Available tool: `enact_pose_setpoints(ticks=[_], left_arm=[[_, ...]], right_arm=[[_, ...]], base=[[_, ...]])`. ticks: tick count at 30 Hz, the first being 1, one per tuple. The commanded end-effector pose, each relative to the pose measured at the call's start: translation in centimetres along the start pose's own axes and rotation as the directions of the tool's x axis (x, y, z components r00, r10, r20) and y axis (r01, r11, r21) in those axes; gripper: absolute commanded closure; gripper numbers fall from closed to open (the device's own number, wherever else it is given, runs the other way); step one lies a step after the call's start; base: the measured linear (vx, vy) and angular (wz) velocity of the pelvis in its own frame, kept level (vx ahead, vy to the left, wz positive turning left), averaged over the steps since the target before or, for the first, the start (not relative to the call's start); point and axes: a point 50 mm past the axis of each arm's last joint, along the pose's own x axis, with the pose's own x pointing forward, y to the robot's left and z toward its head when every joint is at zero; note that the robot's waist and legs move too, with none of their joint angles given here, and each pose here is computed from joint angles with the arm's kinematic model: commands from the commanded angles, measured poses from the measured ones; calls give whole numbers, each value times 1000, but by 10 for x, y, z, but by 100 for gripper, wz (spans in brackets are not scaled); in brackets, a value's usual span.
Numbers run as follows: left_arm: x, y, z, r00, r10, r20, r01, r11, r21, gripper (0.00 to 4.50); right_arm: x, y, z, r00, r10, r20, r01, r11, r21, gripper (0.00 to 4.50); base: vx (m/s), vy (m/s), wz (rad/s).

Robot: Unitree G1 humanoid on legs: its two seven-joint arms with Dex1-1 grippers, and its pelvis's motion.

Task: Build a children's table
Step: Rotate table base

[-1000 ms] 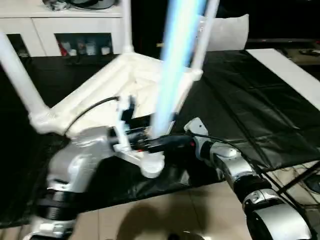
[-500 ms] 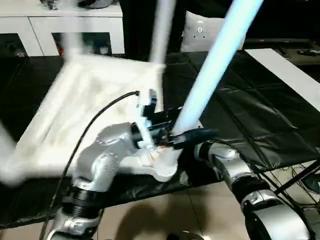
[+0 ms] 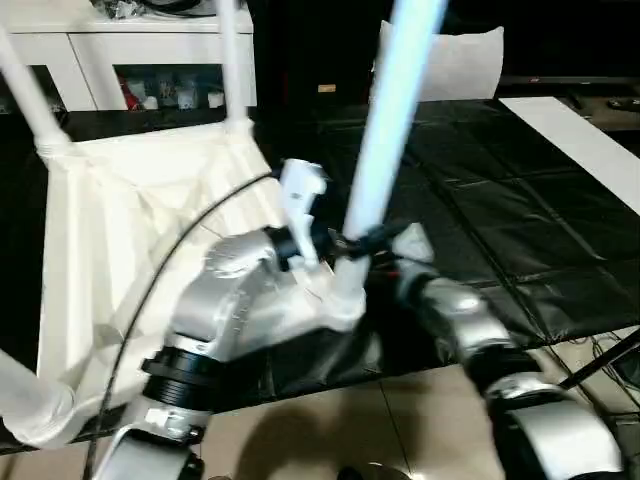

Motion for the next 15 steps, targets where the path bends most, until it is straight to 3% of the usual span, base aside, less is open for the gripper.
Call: enact_pose_setpoints(ticks=[1, 6, 9, 15], left_arm=[[-6, 0, -8, 999, 9, -49, -8, 1000, 21, 42], [-23, -4, -22, 991, -5, -132, 10, 999, 35, 42], [-45, -7, -35, 971, -41, -236, 55, 997, 55, 42], [-67, 0, -46, 930, -41, -365, 81, 992, 94, 42]], right_arm=[[-5, -7, 0, 1000, -21, 18, 21, 1000, 15, 0], [-13, -16, 4, 998, -8, 67, 6, 1000, 29, 0], [-23, -20, 13, 987, 54, 152, -63, 997, 54, 0], [-37, -19, 21, 972, 111, 206, -110, 994, -16, 0]], base=[[0, 0, 0], [0, 0, 0], [0, 0, 0], [0, 0, 0]])
